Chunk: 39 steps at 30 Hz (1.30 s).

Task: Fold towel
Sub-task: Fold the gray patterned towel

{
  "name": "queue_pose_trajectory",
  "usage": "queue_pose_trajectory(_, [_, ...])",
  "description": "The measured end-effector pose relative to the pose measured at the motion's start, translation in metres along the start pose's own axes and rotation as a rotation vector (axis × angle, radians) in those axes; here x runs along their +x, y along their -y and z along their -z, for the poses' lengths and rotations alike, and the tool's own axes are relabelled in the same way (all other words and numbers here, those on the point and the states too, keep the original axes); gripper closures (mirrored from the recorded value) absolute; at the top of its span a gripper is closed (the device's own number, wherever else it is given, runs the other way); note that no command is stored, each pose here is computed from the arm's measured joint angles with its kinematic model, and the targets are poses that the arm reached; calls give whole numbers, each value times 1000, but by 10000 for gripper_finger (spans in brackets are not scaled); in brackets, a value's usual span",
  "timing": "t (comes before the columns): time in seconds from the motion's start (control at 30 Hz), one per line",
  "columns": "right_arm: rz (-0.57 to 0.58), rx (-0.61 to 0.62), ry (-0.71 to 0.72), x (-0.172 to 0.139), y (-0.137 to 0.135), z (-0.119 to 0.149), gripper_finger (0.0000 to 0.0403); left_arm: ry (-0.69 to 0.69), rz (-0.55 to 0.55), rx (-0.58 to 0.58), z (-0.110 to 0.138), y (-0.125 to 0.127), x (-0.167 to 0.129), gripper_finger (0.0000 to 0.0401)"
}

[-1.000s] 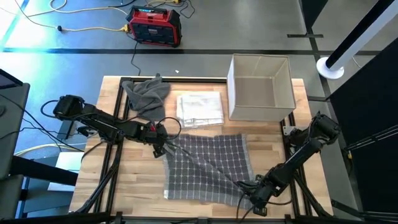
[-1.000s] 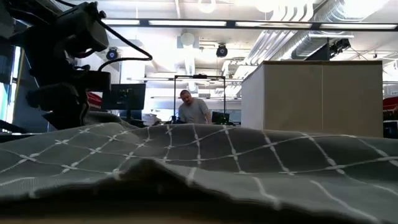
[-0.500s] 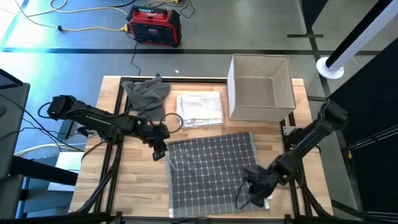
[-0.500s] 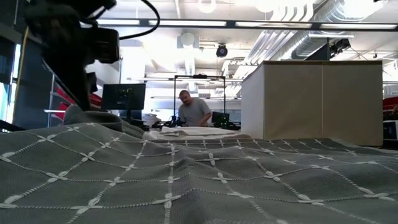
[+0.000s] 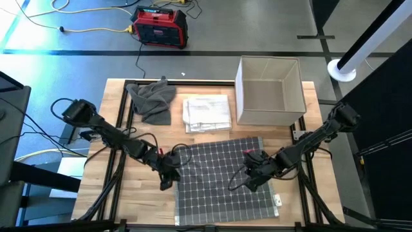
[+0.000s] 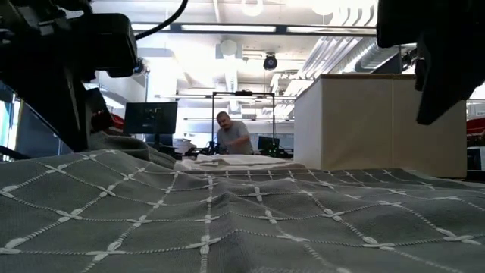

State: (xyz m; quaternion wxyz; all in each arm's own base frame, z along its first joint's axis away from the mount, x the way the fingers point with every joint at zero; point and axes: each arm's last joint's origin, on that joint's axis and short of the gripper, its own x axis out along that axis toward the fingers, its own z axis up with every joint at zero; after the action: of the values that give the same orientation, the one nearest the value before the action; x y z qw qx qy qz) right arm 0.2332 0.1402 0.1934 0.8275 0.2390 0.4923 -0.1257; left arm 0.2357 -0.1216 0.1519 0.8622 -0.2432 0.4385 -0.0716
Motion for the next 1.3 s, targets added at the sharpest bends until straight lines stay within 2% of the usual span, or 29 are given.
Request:
queue_pose_trajectory(0.13, [2, -4, 3, 2, 2, -4, 403, 93, 50, 7, -6, 7, 4, 316])
queue_pose_trajectory(0.2, [-3, -6, 7, 1, 2, -6, 403, 110, -5, 47, -5, 5, 6, 316])
queue_pose_trajectory(0.3, [-6, -13, 10, 1, 2, -6, 403, 27, -131, 63, 4, -11, 18, 316])
queue_pose_trajectory(0.4, [-9, -12, 13, 1, 2, -7, 403, 5, -174, 45, 5, -23, 31, 316])
queue_pose_trajectory(0.6, [-7, -13, 14, 2, 2, -7, 403, 126, -102, 18, -9, -29, 49, 316])
queue_pose_trajectory(0.7, [-7, -12, 14, 2, 2, -7, 403, 133, -49, -1, -15, -30, 47, 316])
queue_pose_trajectory(0.8, [-14, -10, 2, 2, 2, -6, 403, 86, -15, -17, -16, -30, 41, 316])
queue_pose_trajectory(1.07, [-84, -41, -119, 1, 0, -3, 403, -31, -50, 21, -1, -24, 36, 316])
queue_pose_trajectory(1.3, [-155, -56, -176, 1, -3, -3, 403, -274, -32, 54, 20, -20, 28, 316])
